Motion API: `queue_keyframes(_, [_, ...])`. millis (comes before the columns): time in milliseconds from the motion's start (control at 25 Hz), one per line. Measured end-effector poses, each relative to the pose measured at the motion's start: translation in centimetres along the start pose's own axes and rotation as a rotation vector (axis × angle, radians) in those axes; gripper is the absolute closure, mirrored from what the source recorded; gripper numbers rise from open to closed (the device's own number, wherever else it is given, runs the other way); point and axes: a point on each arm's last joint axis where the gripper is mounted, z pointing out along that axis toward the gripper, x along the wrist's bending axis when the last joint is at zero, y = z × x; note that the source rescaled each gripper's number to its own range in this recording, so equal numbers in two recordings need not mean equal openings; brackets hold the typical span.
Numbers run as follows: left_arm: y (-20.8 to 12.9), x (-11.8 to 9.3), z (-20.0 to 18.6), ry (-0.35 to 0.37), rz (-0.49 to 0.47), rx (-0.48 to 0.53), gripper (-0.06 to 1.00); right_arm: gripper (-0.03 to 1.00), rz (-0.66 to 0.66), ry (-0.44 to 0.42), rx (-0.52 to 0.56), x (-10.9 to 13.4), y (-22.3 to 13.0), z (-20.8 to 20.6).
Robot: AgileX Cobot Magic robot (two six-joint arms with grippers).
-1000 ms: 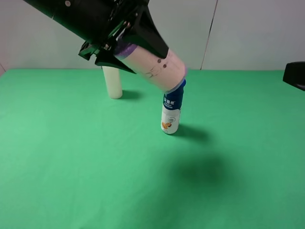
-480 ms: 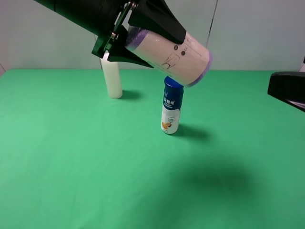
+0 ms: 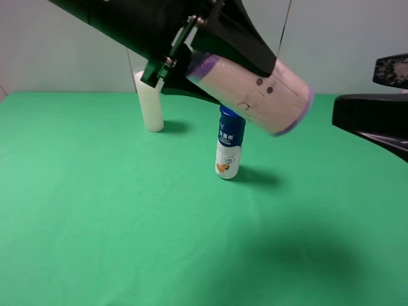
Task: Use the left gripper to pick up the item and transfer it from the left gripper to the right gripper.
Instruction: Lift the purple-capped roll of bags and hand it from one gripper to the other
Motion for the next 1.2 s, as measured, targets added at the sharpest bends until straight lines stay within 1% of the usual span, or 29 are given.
queue_keyframes(280, [-0.1,0.5,2.1,-0.003,-0.011,0.03,0.94,-0.03,-0.01,0.049,0.047,-0.5,-0.2,1.3])
queue_keyframes(520, [0.2,1.2,3.1,-0.014,-0.048,0.027,0.94,-0.03,-0.004,0.081,0.102,-1.1,-0.6,2.7])
queue_keyframes(640, [0.3,1.5,3.4,-0.017,-0.059,0.028,0.94,-0.03,0.003,0.091,0.125,-1.5,-0.8,3.4])
queue_keyframes(840, [0.5,1.8,4.1,-0.042,-0.075,0.021,0.94,-0.03,0.007,0.087,0.162,-2.3,-1.2,4.5])
queue_keyframes(1040, [0.4,1.5,4.5,-0.054,-0.068,0.02,0.94,-0.03,0.01,0.094,0.205,-2.9,-1.7,5.6])
queue_keyframes(1200, [0.3,1.2,4.7,-0.058,-0.063,0.025,0.94,-0.03,-0.037,0.14,0.237,-2.3,-2.1,6.7])
